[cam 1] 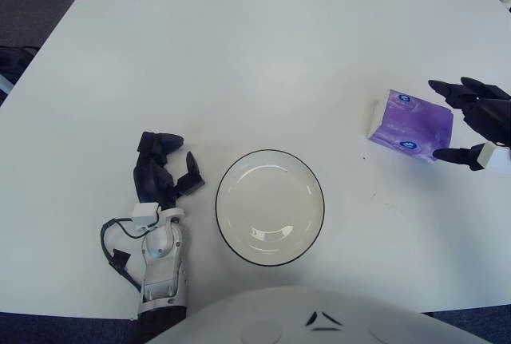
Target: Put the tissue paper into the plate.
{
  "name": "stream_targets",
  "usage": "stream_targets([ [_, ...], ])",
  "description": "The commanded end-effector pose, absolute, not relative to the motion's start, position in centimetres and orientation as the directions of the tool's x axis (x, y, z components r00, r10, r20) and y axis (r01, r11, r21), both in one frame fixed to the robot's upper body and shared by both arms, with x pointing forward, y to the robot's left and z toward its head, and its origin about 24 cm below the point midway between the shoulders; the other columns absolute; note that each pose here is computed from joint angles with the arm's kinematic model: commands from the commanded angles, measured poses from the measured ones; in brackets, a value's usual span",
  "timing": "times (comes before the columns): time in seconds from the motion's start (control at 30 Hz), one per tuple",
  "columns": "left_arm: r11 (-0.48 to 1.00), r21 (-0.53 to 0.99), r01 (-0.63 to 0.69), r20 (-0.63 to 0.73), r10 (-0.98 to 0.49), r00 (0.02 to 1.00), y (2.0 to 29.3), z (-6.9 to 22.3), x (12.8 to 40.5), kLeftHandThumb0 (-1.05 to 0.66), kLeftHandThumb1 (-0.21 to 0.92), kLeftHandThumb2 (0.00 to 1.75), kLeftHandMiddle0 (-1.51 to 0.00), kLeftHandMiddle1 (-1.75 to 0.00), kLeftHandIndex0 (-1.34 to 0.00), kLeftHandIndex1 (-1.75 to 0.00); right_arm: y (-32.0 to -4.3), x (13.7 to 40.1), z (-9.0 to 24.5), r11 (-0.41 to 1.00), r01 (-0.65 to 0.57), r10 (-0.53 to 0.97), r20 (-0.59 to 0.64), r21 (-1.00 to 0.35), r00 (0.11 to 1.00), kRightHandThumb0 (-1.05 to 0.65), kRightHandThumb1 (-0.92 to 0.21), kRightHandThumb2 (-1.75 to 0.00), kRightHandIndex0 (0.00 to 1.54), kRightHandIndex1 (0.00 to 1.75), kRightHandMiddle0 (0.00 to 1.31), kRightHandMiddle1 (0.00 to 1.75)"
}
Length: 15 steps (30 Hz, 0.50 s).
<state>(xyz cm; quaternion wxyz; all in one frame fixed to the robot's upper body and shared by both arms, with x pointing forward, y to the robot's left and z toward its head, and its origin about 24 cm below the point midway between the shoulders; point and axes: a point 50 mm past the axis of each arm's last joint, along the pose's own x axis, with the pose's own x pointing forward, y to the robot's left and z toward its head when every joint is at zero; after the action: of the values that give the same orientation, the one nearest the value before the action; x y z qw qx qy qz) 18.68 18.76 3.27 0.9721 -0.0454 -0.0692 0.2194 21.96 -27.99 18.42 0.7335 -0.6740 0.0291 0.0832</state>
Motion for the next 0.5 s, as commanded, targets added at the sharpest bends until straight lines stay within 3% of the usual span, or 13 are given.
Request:
stream_targets([
  [0.0, 0.89, -0.099, -0.445, 0.027, 0.449, 0.893, 18.6, 1.81, 18.0, -0.01, 0.26, 1.38, -0.65, -1.69, -0.45, -1.75, -27.75, 21.91, 18.67, 0.056, -0.175, 0.068, -0.171, -0.983, 0.983, -0.97, -0.59, -0.53, 0.0, 0.0, 0.0, 0.0],
  [0.47, 0.892, -0.119, -0.437, 0.024, 0.442, 0.897, 18.59, 1.74, 18.01, -0.01, 0.26, 1.38, -0.66, -1.67, -0.45, -1.75, -27.17, 21.86, 18.37, 0.069, -0.211, 0.065, -0.206, -0.975, 0.976, -0.9, -0.51, -0.61, 0.0, 0.0, 0.0, 0.0],
])
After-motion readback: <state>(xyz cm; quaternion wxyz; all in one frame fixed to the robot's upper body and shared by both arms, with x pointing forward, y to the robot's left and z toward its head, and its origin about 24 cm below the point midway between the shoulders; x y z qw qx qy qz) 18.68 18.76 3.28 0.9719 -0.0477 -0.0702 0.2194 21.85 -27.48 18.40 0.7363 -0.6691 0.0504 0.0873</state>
